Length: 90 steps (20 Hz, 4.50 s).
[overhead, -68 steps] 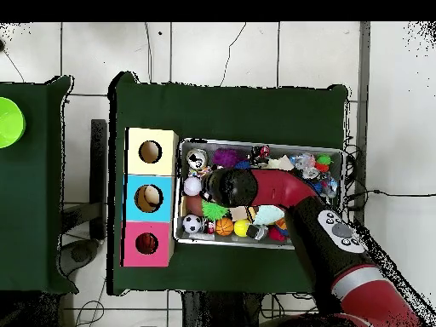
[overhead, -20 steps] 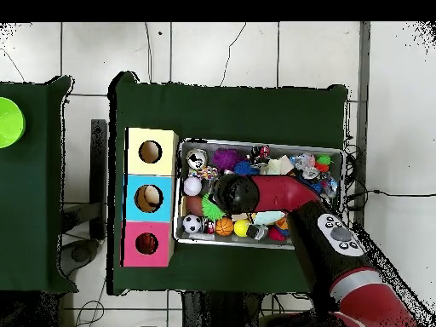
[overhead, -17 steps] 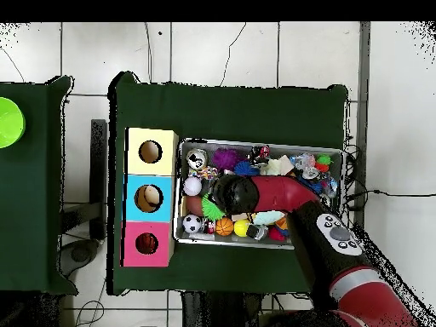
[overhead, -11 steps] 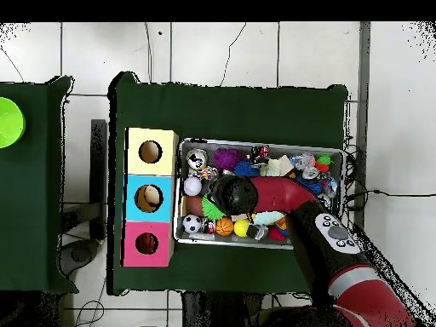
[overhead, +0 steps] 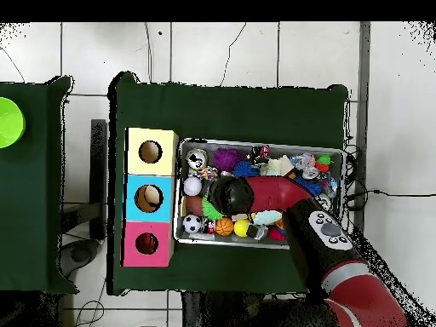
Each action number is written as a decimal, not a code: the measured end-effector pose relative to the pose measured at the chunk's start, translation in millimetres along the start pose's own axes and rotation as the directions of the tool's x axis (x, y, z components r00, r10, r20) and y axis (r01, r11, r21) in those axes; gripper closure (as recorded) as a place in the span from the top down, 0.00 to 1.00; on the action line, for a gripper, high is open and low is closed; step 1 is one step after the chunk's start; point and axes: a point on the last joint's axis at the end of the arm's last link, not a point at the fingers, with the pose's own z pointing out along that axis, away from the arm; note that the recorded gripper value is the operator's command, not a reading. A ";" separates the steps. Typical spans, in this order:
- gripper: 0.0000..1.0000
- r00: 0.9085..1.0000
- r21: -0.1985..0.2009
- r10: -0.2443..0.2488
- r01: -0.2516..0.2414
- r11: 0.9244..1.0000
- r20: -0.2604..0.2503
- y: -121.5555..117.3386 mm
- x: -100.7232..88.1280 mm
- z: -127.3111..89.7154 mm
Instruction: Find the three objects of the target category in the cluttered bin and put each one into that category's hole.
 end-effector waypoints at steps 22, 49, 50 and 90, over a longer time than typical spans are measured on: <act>0.00 0.996 0.014 -0.034 0.035 0.999 -0.083 4.6 13.3 7.3; 0.00 0.998 0.063 0.037 -0.034 0.997 -0.042 -0.5 -21.6 -69.8; 0.00 0.999 0.065 0.036 -0.033 0.997 -0.041 -0.1 -24.6 -72.4; 0.00 0.994 -0.048 -0.020 0.016 0.999 -0.104 96.4 -53.3 -123.1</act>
